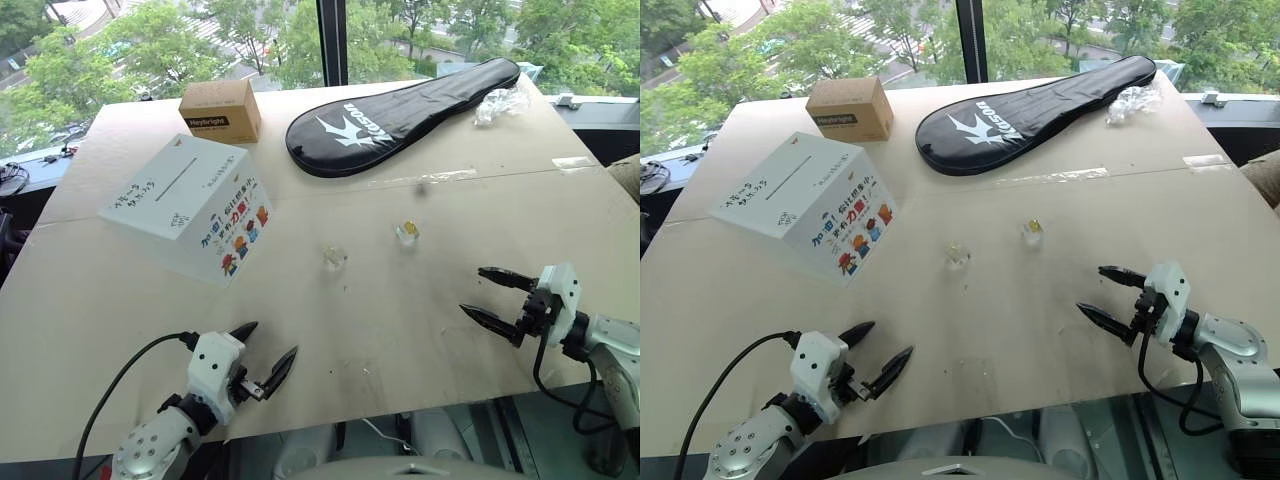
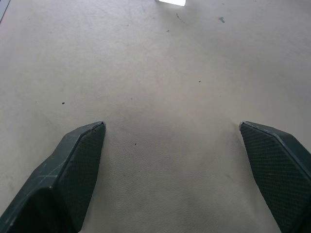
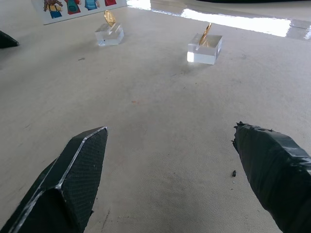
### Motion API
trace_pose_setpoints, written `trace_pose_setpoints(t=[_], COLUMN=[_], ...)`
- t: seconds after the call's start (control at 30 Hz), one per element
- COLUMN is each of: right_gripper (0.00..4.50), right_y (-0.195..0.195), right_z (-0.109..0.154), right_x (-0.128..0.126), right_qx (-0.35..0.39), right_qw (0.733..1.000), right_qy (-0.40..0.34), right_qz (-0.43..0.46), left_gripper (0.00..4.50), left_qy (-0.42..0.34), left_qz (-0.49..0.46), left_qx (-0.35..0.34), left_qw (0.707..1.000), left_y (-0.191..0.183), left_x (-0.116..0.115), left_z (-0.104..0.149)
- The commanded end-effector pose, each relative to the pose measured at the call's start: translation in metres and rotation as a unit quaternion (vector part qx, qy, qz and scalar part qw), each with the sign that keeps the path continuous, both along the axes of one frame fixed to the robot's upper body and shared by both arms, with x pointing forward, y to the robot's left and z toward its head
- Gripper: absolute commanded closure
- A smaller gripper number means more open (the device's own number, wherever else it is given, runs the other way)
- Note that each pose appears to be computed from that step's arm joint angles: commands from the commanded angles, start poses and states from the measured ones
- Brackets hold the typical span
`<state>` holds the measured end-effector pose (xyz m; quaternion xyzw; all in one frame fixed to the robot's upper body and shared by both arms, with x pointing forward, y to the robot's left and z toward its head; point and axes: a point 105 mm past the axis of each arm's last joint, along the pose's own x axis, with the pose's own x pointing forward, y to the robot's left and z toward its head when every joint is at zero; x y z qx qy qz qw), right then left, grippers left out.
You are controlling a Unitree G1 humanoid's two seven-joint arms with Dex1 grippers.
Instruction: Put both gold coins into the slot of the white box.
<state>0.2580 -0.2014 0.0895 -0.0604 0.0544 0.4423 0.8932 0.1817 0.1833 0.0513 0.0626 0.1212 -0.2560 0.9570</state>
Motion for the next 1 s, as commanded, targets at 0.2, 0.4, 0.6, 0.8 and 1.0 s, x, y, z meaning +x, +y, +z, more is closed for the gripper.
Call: trace_pose_setpoints(t=[0.2, 0.4, 0.6, 0.8, 1.0], right_gripper=[0.05, 0.05, 0.05, 0.05, 0.05], right_y=[0.003, 0.003, 0.003, 0.01, 0.045], right_z=[0.004, 0.002, 0.001, 0.011, 0.035], right_x=[0.002, 0.003, 0.003, 0.015, 0.049], right_qx=[-0.008, -0.009, -0.008, 0.013, 0.027], right_qw=[1.0, 1.0, 1.0, 0.999, 0.996], right_qy=[-0.022, -0.022, -0.024, -0.041, -0.065], right_qz=[0.001, 0.0, -0.001, -0.029, -0.063], left_gripper=[0.0, 0.0, 0.0, 0.0, 0.0], left_qy=[0.001, 0.003, 0.0, -0.019, -0.059], left_qz=[-0.005, -0.008, -0.01, -0.033, -0.087], left_qx=[-0.008, -0.008, -0.009, -0.017, -0.071], left_qw=[1.0, 1.0, 1.0, 0.999, 0.992], left_y=[0.001, 0.001, 0.0, -0.005, -0.022], left_x=[-0.002, -0.002, 0.0, 0.002, 0.017], left_z=[0.005, 0.005, 0.007, 0.019, 0.058])
